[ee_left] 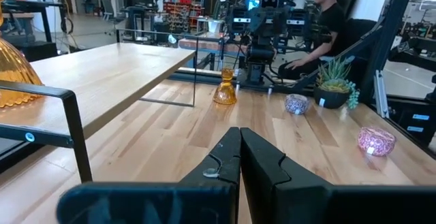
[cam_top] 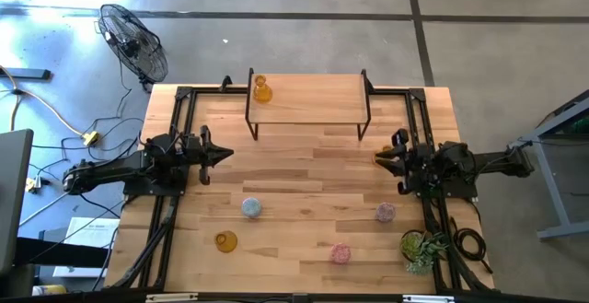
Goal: Pick & Place candle stick holders
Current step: Put the red white scented candle on the shelf
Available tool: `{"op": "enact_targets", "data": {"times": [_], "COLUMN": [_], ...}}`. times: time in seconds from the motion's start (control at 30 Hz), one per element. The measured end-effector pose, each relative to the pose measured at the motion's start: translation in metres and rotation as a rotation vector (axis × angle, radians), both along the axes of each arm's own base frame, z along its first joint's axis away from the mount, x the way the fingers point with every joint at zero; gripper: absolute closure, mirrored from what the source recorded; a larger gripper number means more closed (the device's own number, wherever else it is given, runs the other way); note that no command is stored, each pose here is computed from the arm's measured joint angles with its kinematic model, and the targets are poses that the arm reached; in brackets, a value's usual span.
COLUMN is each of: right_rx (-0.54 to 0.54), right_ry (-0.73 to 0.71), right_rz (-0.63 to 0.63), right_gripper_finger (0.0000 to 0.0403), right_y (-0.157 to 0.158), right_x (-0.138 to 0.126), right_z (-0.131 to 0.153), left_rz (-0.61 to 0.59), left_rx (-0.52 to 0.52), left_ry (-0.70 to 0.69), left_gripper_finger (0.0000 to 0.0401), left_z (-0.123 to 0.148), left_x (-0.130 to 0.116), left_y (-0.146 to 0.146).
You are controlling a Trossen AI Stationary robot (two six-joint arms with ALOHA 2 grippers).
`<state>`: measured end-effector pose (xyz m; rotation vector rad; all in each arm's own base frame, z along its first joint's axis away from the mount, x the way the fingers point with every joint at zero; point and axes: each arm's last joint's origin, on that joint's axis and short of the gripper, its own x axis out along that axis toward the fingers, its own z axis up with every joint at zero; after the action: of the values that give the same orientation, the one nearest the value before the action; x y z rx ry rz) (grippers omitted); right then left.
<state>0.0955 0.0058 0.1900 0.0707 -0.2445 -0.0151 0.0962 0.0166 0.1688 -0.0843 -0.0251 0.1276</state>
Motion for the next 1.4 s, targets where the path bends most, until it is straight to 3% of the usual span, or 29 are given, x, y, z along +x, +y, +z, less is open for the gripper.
{"op": "enact_targets", "data": {"times": [0.3,0.47,0.67,0.93,1.1,1.4], "right_rx": [0.145,0.228,0.195,0.029,0.002,-0.053], "right_ry": [0.045,0.046,0.007,-0.099,-0.119,-0.003], "right_rz": [-0.120,-0.228,-0.259,-0.279,-0.161,-0.165], "right_gripper_finger": [0.0169,0.0124,0.0119,0.0118,0.0119,0.0119], "right_y": [-0.004,-0.008,-0.008,-0.008,-0.005,-0.003], "right_x": [0.001,0.000,-0.001,-0.005,-0.013,-0.014], "right_z": [-0.005,-0.007,-0.003,0.013,0.041,0.095], "left_rz": [0.000,0.000,-0.001,0.000,0.003,0.002], "left_rx": [0.000,-0.026,-0.049,-0.049,-0.049,-0.049], "left_ry": [0.000,-0.003,-0.006,-0.006,-0.006,-0.006], "left_gripper_finger": [0.0398,0.0398,0.0398,0.0398,0.0398,0.0398], "left_z": [0.000,0.000,0.000,0.000,0.000,0.000], "left_x": [0.000,0.000,0.000,0.000,0.000,0.000], "left_y": [0.000,0.000,0.000,0.000,0.000,0.000]}}
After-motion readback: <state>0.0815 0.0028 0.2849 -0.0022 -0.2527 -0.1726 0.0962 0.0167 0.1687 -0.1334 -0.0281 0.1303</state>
